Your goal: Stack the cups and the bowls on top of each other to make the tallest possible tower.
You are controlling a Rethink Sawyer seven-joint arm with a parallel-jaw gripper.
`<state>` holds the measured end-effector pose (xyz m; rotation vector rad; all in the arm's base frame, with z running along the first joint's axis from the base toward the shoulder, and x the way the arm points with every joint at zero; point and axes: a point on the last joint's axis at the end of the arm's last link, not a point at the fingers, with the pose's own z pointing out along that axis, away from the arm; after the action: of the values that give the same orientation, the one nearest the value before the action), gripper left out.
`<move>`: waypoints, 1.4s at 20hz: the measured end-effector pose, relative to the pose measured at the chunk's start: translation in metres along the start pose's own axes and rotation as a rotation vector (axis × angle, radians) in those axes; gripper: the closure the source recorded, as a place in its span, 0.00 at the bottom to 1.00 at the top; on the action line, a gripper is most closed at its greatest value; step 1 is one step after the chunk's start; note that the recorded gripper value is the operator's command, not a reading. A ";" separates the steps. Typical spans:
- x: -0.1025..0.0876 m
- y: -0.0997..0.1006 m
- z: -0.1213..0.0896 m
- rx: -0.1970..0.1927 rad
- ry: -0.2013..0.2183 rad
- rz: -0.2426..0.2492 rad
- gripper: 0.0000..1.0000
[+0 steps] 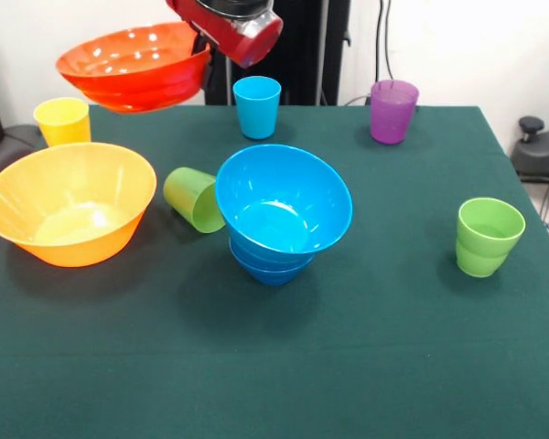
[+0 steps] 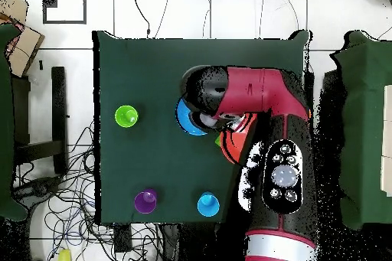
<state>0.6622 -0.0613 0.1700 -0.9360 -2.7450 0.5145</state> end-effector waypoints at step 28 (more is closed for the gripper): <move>-0.046 0.085 -0.014 -0.052 -0.023 0.000 1.00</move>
<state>0.7492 -0.0236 0.1466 -0.9477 -2.7917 0.4591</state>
